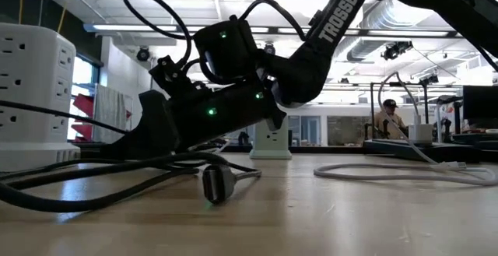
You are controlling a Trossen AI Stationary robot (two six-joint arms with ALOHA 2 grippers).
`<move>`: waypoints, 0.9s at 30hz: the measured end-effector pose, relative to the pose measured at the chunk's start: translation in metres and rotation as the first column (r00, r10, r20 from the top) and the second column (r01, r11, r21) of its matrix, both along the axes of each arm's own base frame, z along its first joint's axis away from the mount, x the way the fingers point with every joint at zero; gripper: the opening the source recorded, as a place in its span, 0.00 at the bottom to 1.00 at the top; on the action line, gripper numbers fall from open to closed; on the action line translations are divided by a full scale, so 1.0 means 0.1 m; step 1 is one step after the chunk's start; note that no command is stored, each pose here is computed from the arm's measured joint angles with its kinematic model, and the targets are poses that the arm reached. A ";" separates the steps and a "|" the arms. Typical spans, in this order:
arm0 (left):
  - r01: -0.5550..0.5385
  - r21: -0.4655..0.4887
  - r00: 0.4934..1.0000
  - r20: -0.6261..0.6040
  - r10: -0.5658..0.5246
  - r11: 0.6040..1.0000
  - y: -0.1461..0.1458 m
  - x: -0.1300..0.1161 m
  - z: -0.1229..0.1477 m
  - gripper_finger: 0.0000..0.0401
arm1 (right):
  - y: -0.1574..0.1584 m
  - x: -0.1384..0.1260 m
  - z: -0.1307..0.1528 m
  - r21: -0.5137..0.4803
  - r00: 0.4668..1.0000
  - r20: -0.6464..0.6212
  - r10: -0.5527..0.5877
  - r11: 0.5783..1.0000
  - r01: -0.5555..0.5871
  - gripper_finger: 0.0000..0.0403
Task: Insert USB
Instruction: Insert the black USB cable into the left white outlet extension
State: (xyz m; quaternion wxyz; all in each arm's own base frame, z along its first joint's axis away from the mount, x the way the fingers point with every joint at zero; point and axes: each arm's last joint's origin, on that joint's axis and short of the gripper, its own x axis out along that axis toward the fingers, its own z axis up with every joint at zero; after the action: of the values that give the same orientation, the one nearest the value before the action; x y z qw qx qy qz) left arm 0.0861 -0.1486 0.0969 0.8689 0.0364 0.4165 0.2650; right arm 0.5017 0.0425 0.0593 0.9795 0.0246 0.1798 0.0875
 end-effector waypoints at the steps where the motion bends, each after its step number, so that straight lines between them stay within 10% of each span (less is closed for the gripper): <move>1: 0.000 0.000 1.000 0.000 0.000 1.000 0.00 0.00 0.00 0.00 | 0.00 0.00 0.00 0.000 1.000 0.000 0.000 1.000 0.000 0.00; 27: -0.034 -0.001 0.999 0.012 0.034 0.999 0.03 0.06 0.01 0.00 | 0.05 0.09 0.08 0.007 0.999 -0.017 0.028 1.000 -0.028 0.00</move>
State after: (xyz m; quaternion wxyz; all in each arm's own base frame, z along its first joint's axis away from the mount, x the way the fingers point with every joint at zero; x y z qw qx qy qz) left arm 0.0920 -0.1457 0.0974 0.8668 0.0277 0.4119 0.2797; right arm 0.5106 0.0476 0.0678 0.9766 0.0261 0.1880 0.1015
